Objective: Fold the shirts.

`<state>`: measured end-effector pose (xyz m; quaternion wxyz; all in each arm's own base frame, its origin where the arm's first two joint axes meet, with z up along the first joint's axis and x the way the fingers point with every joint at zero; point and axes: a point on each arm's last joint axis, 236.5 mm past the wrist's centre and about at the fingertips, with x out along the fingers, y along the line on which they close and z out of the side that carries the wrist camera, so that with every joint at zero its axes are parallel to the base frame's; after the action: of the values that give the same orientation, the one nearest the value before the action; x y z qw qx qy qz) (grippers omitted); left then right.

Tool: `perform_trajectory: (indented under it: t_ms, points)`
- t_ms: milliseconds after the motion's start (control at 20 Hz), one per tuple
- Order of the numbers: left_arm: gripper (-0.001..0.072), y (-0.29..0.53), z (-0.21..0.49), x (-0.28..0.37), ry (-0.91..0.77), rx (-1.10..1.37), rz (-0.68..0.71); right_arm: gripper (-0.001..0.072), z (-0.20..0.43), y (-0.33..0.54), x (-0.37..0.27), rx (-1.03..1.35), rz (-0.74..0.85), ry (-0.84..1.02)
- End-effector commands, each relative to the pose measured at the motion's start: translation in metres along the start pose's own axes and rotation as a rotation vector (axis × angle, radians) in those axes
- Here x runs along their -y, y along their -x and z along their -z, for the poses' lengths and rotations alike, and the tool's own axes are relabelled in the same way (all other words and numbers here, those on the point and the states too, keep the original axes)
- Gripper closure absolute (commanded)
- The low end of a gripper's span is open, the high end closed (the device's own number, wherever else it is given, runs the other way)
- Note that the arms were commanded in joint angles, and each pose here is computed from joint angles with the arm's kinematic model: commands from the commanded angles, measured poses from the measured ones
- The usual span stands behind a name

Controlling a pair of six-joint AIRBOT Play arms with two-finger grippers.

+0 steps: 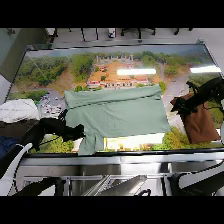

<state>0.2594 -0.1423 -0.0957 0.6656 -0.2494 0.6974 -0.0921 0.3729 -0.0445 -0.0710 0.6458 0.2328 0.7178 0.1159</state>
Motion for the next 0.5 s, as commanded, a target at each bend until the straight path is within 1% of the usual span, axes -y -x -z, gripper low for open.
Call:
perform_trajectory:
  t_ms: [0,250,300,400,450]
  points:
    - [0.0690,0.014,0.004,-0.001,-0.072,-0.047,-0.044,0.0268,0.024,-0.028,0.012,-0.070,-0.001,-0.044]
    - [0.0690,0.042,0.007,-0.016,-0.011,0.034,-0.017,0.0269,0.056,-0.066,0.019,-0.141,-0.023,-0.108]
    - [0.0690,0.048,0.006,-0.019,0.001,0.055,-0.012,0.0268,0.059,-0.072,0.015,-0.144,-0.048,-0.114]
    - [0.0690,0.062,0.001,-0.020,0.010,0.111,0.000,0.0275,0.059,-0.078,-0.009,-0.136,-0.151,-0.106]
    - [0.0690,0.068,-0.001,-0.019,0.008,0.135,0.007,0.0297,0.059,-0.079,-0.021,-0.137,-0.191,-0.093]
